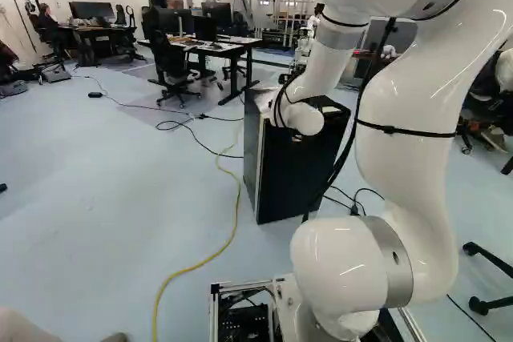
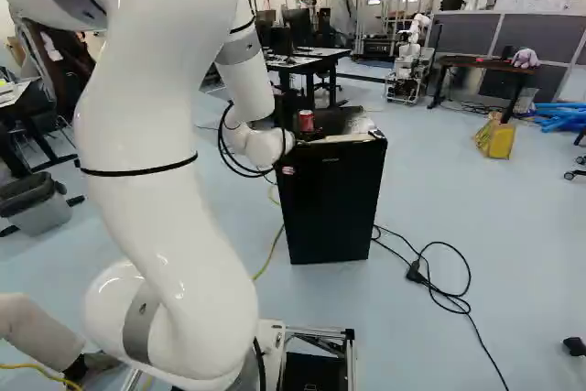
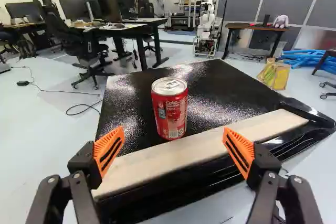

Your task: Grab a drink from the fridge

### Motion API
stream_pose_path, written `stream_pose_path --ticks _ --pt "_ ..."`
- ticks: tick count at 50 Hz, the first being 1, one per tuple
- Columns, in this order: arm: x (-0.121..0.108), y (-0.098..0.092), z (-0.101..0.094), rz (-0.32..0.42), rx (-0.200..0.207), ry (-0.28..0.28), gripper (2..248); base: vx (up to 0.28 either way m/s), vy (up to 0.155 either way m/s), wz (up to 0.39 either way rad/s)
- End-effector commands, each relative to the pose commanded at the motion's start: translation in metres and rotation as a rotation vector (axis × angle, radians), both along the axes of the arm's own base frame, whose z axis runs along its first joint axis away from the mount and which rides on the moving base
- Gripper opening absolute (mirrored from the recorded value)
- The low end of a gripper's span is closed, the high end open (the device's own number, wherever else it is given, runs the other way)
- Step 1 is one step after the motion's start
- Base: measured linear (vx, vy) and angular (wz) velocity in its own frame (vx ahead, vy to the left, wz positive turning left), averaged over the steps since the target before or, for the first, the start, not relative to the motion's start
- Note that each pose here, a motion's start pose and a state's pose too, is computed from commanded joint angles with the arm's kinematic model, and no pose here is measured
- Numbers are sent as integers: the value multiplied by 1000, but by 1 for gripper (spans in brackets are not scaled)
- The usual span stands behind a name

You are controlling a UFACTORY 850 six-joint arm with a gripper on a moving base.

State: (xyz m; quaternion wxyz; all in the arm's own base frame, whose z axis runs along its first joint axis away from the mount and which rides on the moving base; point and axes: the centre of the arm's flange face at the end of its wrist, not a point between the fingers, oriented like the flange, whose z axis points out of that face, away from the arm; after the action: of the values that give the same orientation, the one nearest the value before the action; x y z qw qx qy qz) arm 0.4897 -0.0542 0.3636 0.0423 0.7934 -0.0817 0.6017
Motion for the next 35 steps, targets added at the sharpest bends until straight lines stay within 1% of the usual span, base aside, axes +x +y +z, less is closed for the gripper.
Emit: stream_pose_path --ticks 14,35 --pt "11 -3 -1 -3 -1 -7 247 0 0 0" --pt "28 -7 -1 -8 -6 -39 247 0 0 0"
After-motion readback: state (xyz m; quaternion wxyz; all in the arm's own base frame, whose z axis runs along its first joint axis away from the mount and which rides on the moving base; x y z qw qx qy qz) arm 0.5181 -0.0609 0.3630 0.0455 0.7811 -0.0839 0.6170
